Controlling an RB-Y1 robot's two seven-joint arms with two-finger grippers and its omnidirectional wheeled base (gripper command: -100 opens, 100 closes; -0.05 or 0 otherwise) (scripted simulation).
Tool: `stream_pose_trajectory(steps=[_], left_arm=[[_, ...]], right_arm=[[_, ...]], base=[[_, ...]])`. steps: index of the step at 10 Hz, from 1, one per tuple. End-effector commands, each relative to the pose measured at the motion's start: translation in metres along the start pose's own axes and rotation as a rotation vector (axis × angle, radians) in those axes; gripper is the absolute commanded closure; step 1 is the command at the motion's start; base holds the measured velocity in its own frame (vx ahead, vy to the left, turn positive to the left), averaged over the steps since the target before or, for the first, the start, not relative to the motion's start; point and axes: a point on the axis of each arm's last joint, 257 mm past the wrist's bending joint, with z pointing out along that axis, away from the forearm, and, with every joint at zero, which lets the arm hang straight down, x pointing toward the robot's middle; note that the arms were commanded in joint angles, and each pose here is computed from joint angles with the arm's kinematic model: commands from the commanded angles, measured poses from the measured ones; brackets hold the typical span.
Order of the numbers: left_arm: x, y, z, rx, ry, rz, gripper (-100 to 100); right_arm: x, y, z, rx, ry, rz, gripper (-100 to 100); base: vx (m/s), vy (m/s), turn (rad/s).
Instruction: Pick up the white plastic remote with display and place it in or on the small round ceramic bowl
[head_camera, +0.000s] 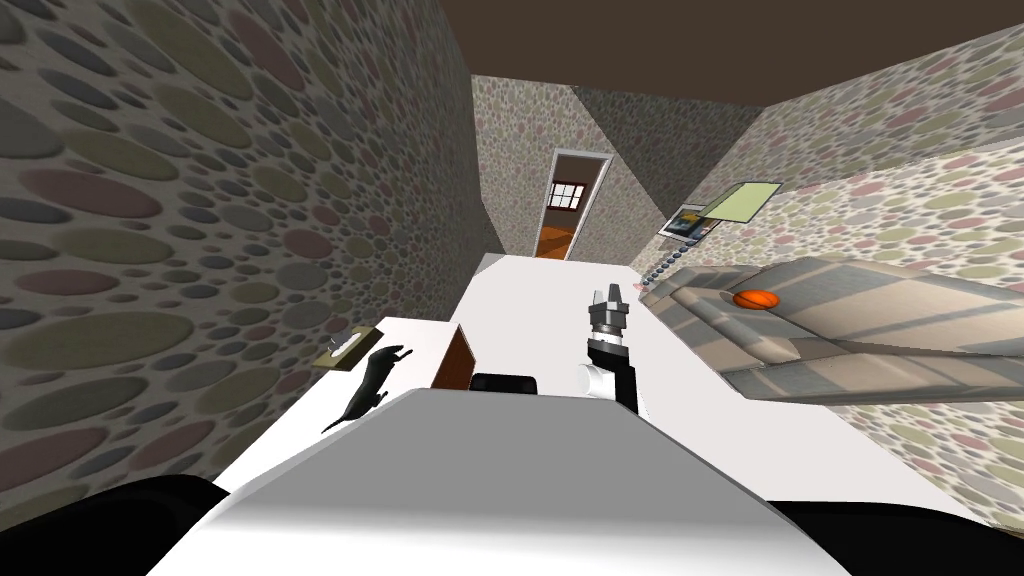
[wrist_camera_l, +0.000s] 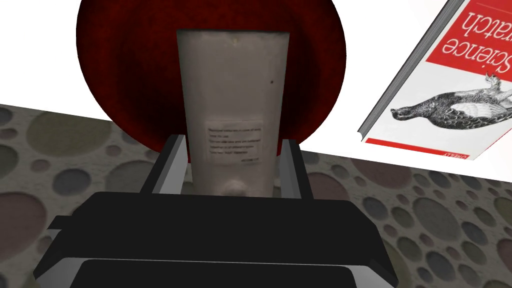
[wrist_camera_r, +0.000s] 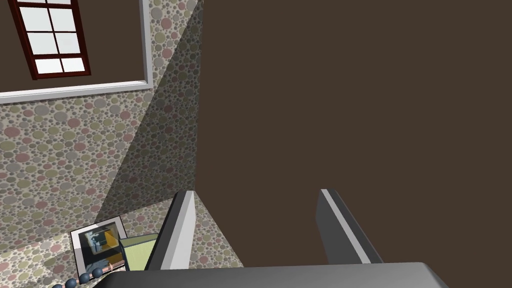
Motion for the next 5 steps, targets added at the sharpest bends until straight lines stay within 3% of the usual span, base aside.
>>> stream_pose_trajectory(steps=[1,3,4,5], left_arm=[[0.0065,0.006,-0.0018,-0.005,0.03,-0.013,100],[0.0065,0.0054,-0.0019,-0.006,0.031,-0.012,100],[0.0073,0.0048,-0.002,-0.005,0.034,-0.015,-100],[0.0072,0.0045,-0.0019,-0.004,0.034,-0.015,-100]], right_arm=[[0.0,0.0,0.0,0.0,0.0,0.0,0],[0.0,0.0,0.0,0.0,0.0,0.0,0],[0.0,0.0,0.0,0.0,0.0,0.0,0],[0.0,0.0,0.0,0.0,0.0,0.0,0]], base=[[0.055,0.031,-0.038],[0.039,0.024,-0.023],[0.0,0.0,0.0],[0.0,0.0,0.0]])
